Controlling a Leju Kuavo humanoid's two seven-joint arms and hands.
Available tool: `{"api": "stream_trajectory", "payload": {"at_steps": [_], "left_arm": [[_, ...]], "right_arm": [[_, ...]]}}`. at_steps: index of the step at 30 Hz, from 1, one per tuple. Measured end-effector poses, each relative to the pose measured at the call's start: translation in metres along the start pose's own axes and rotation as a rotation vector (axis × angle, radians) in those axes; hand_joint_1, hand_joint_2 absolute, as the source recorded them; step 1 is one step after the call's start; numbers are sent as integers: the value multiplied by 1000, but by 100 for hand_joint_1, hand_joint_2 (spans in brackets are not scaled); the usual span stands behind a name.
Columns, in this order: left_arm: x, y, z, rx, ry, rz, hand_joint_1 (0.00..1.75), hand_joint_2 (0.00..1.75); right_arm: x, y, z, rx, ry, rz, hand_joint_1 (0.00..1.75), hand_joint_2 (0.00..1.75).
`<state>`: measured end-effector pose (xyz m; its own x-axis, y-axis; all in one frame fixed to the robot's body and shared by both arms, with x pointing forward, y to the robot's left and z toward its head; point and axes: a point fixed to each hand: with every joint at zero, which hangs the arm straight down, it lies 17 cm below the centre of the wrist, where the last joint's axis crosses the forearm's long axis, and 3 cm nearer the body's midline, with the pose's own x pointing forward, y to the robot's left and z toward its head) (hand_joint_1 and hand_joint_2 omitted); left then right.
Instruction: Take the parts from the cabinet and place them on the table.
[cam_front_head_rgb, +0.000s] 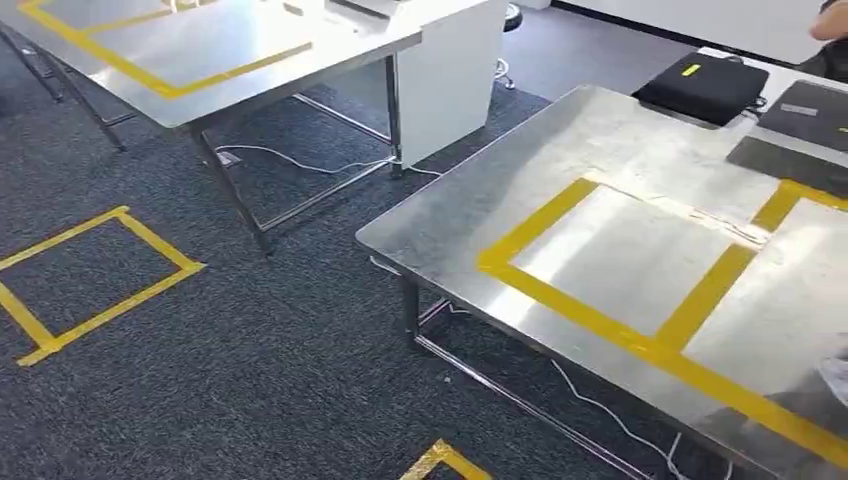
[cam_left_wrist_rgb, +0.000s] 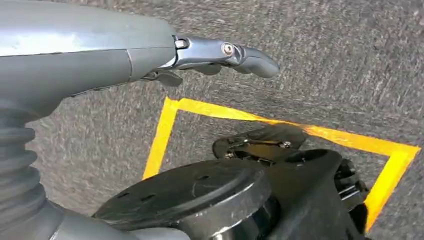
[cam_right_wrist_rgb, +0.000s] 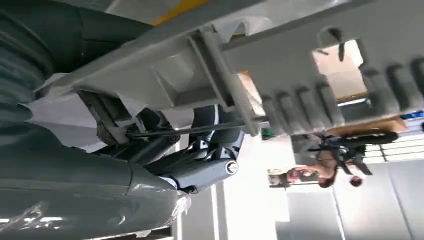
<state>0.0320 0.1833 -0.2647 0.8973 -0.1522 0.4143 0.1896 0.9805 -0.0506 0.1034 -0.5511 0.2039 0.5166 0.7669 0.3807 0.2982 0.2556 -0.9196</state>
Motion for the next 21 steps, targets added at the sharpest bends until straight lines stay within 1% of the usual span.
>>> {"api": "stream_trajectory", "payload": {"at_steps": [4, 13, 19, 21], "left_arm": [[0, 2, 0, -6, -5, -14, 0, 175], [2, 8, -1, 0, -11, -21, 0, 175], [-1, 10, 0, -8, -9, -37, 0, 175], [-1, 10, 0, -14, -10, -43, 0, 175]], "right_arm": [[-5, 14, -3, 32, 6, 45, 175, 175], [-4, 30, -4, 69, -4, 34, 175, 175], [-12, 52, -4, 138, 29, 28, 175, 175], [-18, 62, -4, 180, 49, 19, 175, 175]]}}
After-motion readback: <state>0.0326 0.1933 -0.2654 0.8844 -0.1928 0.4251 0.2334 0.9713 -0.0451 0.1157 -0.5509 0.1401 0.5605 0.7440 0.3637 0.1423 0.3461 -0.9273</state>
